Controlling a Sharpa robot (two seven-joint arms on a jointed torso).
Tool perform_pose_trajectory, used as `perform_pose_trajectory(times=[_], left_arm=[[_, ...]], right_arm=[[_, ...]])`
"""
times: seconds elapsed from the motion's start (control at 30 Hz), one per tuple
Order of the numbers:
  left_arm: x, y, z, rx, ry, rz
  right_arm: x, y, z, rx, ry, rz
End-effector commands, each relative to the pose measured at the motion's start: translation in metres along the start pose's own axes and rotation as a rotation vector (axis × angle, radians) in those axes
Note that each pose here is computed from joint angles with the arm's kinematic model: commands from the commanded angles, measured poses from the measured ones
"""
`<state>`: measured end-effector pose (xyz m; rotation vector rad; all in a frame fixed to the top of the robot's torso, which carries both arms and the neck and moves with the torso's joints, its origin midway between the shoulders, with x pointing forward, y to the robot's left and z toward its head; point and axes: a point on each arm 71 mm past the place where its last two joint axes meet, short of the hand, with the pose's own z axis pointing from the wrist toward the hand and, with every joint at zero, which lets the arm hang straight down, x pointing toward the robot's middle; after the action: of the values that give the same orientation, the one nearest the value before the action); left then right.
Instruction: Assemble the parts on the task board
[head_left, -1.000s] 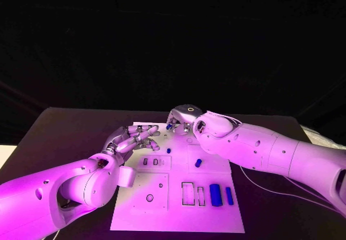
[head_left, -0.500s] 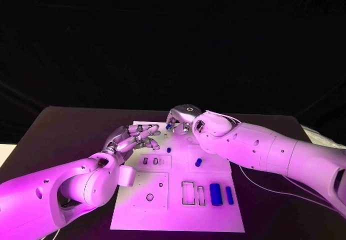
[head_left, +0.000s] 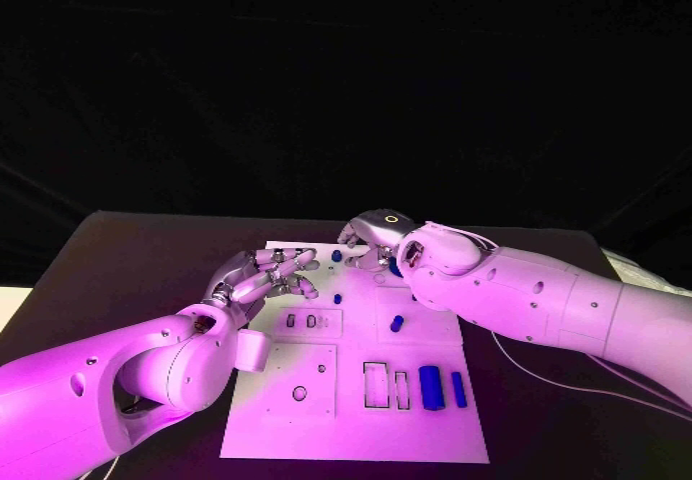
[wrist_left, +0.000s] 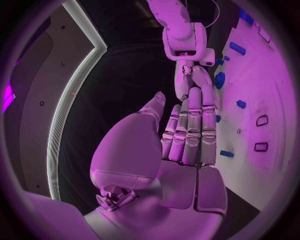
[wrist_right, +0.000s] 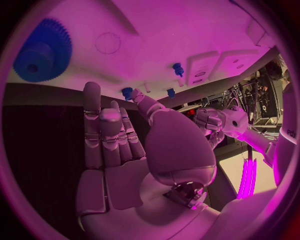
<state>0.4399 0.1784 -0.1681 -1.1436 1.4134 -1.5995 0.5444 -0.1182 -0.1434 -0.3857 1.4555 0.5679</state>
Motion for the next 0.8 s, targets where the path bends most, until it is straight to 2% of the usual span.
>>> perform_pose_trajectory(times=[0.03,0.13,0.23,0.37,0.53,0.8], left_arm=[[0.0014,-0.0008,0.0000,0.001,0.025,-0.010],[-0.0002,-0.0011,-0.0007,0.001,0.023,-0.009],[-0.0012,-0.0012,-0.0011,0.000,0.023,-0.009],[-0.0016,-0.0011,-0.0009,0.001,0.023,-0.009],[-0.0004,-0.0011,-0.0005,0.003,0.028,-0.011],[0.0001,-0.0009,0.0002,0.006,0.030,-0.012]], right_arm=[[-0.010,-0.011,-0.015,0.039,-0.043,0.119],[-0.018,-0.026,-0.033,0.084,-0.040,0.197],[-0.023,-0.042,-0.048,0.144,0.006,0.235],[-0.024,-0.061,-0.060,0.215,0.059,0.234],[-0.022,-0.074,-0.064,0.265,0.112,0.223],[-0.017,-0.076,-0.059,0.275,0.154,0.204]])
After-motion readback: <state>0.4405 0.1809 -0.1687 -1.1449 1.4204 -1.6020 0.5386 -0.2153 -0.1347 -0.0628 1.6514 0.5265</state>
